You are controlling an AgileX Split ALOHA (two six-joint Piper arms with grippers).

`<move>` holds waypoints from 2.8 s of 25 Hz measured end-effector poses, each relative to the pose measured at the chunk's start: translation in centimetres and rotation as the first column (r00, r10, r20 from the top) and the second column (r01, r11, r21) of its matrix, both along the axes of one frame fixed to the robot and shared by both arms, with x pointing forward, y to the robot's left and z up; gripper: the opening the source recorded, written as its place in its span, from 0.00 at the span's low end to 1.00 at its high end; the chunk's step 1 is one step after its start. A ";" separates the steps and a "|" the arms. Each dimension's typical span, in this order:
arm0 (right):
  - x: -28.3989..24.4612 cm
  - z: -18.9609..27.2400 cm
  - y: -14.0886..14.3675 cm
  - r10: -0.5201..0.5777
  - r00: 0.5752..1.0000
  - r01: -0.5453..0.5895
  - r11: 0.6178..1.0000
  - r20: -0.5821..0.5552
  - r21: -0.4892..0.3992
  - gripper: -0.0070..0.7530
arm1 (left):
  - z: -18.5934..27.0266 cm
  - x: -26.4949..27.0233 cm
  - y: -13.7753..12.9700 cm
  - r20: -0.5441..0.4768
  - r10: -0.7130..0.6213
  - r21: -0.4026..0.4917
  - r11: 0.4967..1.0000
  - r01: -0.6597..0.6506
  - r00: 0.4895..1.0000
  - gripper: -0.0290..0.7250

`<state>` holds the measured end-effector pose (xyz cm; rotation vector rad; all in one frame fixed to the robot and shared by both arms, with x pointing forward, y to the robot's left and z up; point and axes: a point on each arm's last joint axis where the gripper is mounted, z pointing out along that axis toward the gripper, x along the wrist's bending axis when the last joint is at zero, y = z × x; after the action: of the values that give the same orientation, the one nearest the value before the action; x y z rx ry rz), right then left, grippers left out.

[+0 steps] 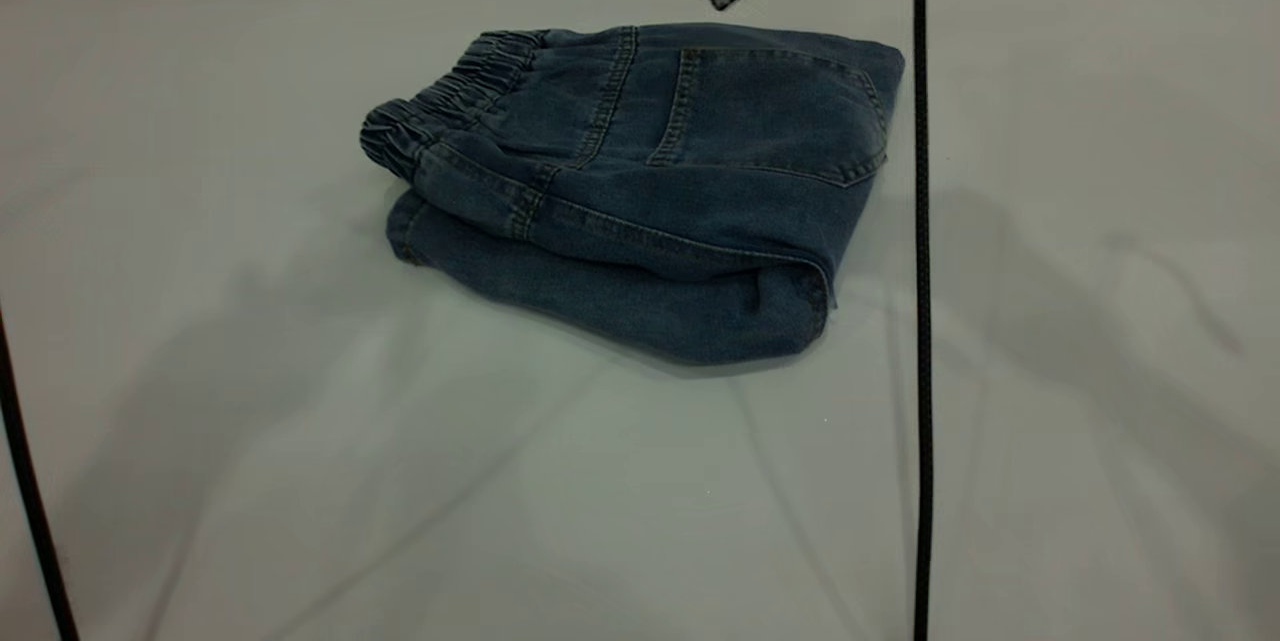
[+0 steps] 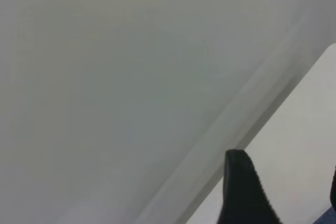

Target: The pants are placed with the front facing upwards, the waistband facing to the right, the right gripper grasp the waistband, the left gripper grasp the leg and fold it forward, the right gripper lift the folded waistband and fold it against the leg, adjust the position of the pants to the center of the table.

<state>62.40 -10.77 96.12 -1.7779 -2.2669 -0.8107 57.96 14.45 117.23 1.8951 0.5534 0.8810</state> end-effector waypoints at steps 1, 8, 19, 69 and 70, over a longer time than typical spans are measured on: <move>0.3 -0.6 -0.1 -0.022 1.000 0.022 1.000 0.001 -0.017 0.67 | 0.0 0.0 0.0 0.000 0.000 0.000 1.000 0.000 1.000 0.54; 1.4 -2.9 2.2 -0.086 0.995 0.089 0.995 -0.058 0.037 0.67 | 0.0 0.0 0.0 0.000 0.001 -0.004 1.000 -0.001 1.000 0.54; 4.2 -5.3 5.5 -0.142 0.975 0.141 0.990 -0.172 -0.016 0.62 | 0.0 0.0 0.0 -0.003 -0.001 -0.006 1.000 0.001 1.000 0.54; 1.2 -9.3 9.2 -0.009 0.966 -0.103 0.902 -0.257 -0.419 0.59 | 0.7 -0.8 0.1 -0.005 -0.021 -0.010 1.000 0.020 1.000 0.54; 1.3 -8.8 9.2 -0.006 0.969 -0.101 0.903 -0.249 -0.417 0.59 | 0.7 -0.8 0.1 -0.004 -0.021 -0.010 1.000 0.021 1.000 0.54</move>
<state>63.73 -1.57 87.29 -1.8489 -2.4343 -0.0665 57.14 14.52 117.95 1.8907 0.5387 0.8601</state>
